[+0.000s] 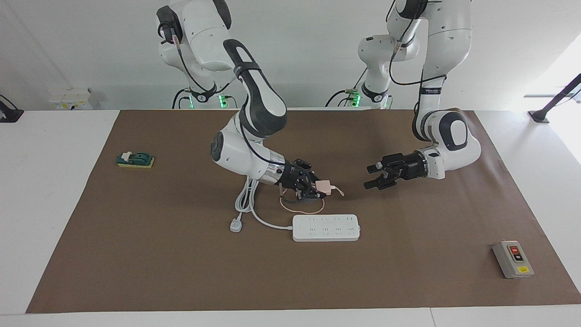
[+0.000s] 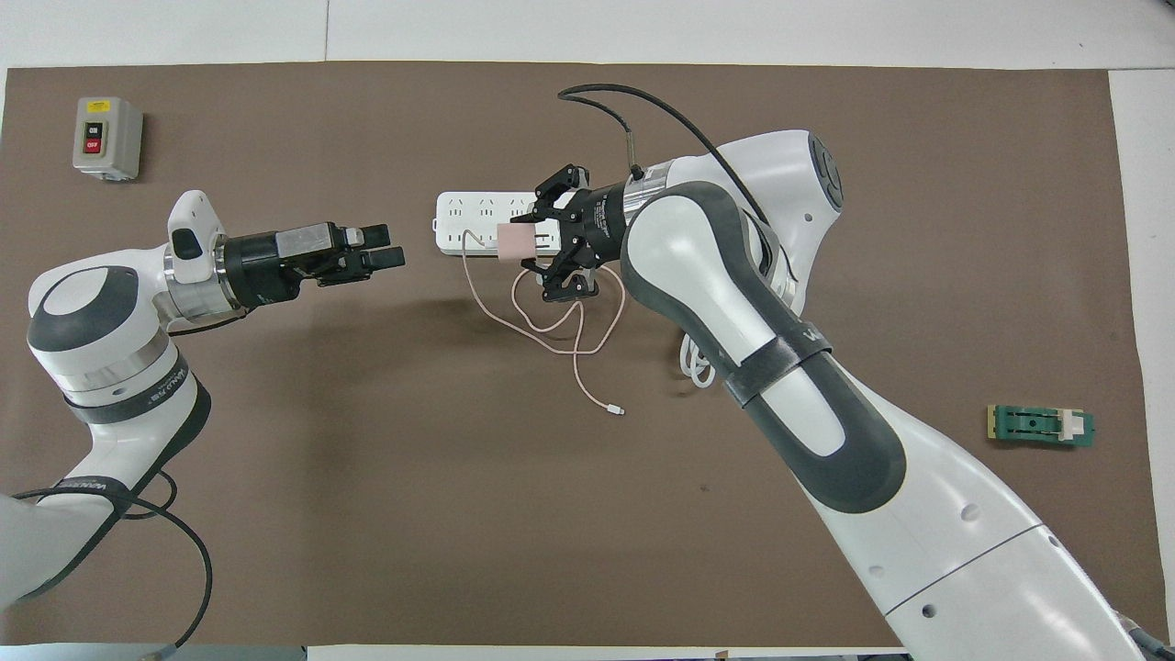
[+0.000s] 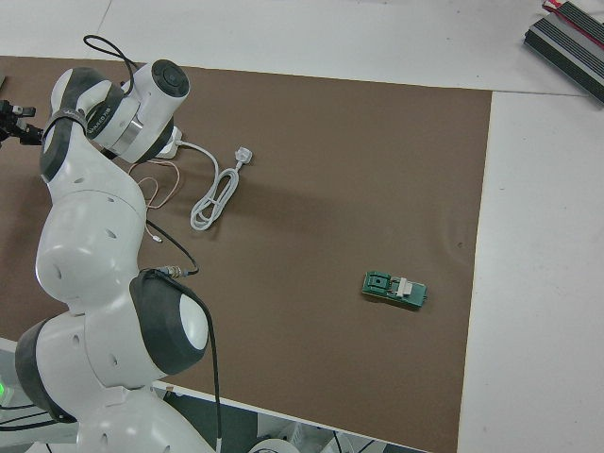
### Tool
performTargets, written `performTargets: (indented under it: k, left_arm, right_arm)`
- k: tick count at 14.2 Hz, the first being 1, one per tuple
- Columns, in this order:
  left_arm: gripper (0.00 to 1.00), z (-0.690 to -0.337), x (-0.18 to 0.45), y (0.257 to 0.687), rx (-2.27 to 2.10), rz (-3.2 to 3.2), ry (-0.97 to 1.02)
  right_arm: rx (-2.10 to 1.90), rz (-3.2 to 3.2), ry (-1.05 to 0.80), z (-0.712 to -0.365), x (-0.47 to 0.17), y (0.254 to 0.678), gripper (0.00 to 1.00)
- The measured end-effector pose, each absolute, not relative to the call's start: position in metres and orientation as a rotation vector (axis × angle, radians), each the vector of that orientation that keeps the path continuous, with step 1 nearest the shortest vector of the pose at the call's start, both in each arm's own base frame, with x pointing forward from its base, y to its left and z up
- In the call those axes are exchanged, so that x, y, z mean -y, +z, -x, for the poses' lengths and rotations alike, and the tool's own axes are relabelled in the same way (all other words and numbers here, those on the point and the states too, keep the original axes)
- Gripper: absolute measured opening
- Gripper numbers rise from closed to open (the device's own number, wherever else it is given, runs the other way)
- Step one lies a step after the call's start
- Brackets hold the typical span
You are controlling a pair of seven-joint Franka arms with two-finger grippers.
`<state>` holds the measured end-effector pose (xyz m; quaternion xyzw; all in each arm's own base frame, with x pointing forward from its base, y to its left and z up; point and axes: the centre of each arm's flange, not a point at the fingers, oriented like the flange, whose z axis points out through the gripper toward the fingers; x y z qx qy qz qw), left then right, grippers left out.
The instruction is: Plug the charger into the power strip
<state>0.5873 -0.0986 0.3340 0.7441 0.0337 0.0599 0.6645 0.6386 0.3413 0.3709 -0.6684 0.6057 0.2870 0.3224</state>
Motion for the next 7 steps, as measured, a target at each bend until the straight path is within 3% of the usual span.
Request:
performTargets:
  k: [7]
  left_arm:
    - [1.00,-0.642,0.149,0.327,-0.021,-1.648,0.165]
  right_arm:
    - [-1.591,1.754,0.753,-0.639,-0.341,0.371,0.52]
